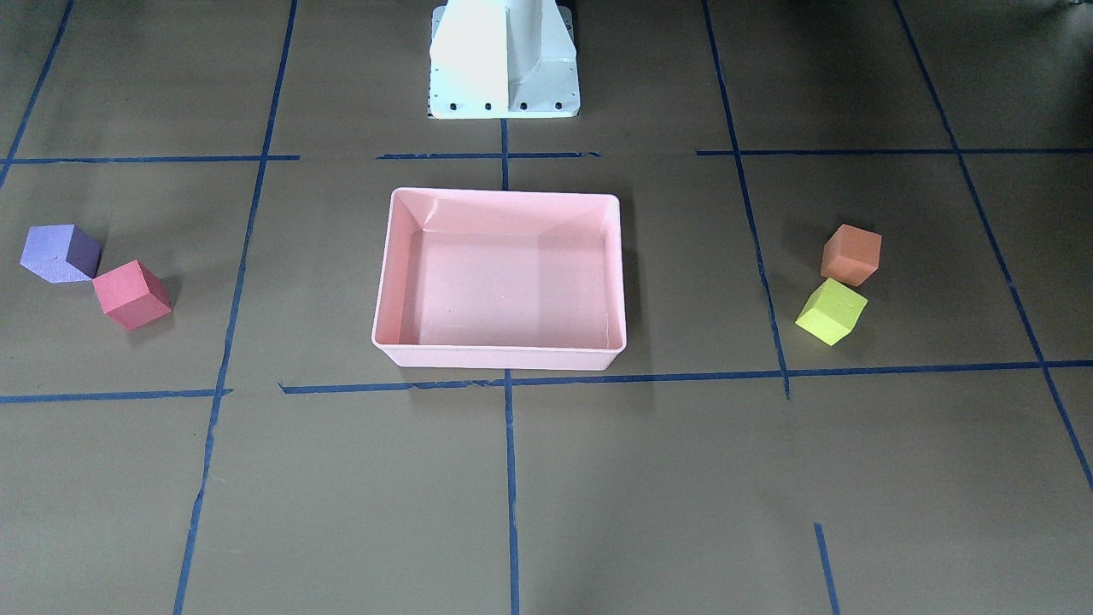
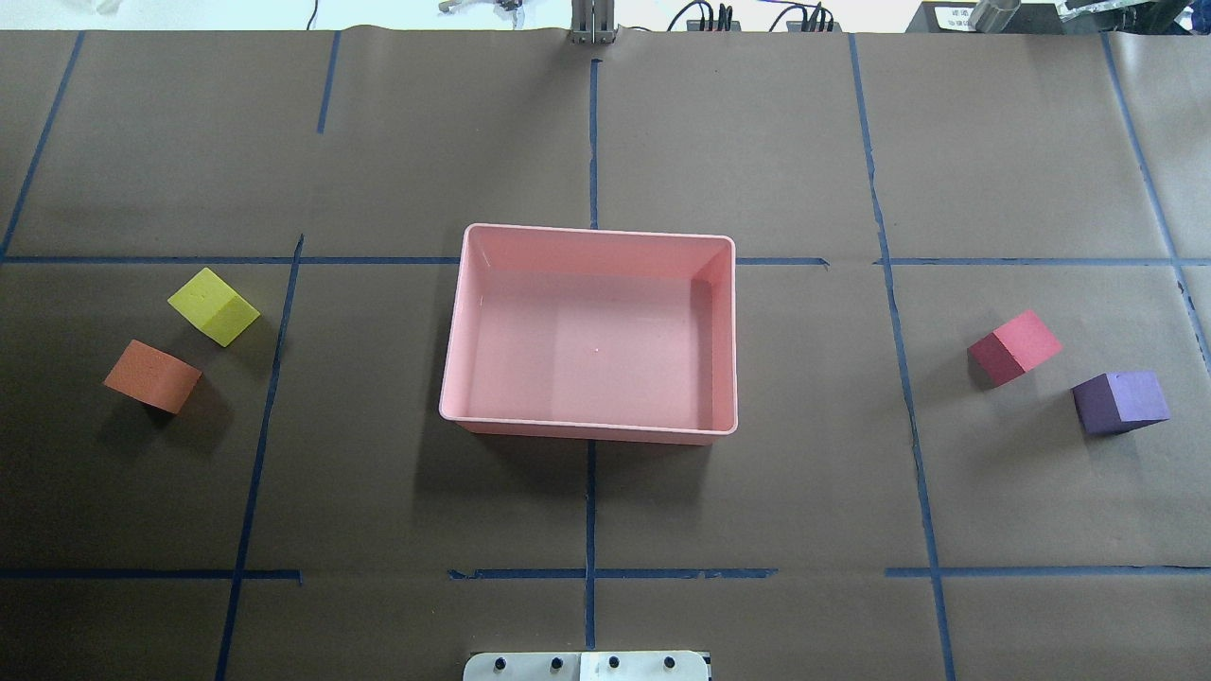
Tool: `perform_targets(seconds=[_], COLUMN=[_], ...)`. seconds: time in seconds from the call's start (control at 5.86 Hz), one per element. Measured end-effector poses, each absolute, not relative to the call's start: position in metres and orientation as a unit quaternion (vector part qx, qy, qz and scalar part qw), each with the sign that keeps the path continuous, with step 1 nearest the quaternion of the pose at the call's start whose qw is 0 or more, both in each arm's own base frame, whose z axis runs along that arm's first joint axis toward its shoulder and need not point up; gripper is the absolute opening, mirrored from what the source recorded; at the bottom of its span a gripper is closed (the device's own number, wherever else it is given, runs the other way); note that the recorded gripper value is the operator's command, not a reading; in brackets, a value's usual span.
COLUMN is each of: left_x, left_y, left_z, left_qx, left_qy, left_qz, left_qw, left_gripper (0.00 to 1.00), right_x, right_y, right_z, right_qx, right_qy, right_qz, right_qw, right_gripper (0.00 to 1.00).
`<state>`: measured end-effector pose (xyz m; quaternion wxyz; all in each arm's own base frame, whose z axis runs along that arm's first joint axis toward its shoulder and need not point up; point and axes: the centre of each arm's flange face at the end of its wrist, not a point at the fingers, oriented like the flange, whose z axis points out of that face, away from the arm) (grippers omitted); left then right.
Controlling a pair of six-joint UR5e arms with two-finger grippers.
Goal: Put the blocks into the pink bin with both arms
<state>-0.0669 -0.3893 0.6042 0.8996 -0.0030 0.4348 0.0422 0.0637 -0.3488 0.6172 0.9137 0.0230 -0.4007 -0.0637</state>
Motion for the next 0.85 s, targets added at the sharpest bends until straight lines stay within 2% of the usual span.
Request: perform_targets(seconds=[0.85], left_x=[-0.067], left_y=[-0.373], left_z=[0.609], left_qx=[-0.004], left_qy=[0.427], left_qz=[0.043], left_qw=[0.903], left_gripper=[1.0], right_x=[0.064], right_y=[-0.336], right_z=[0.624], right_qx=[0.016], right_qy=[-0.401], right_qz=[-0.059], right_qw=[0.914], right_gripper=[1.0])
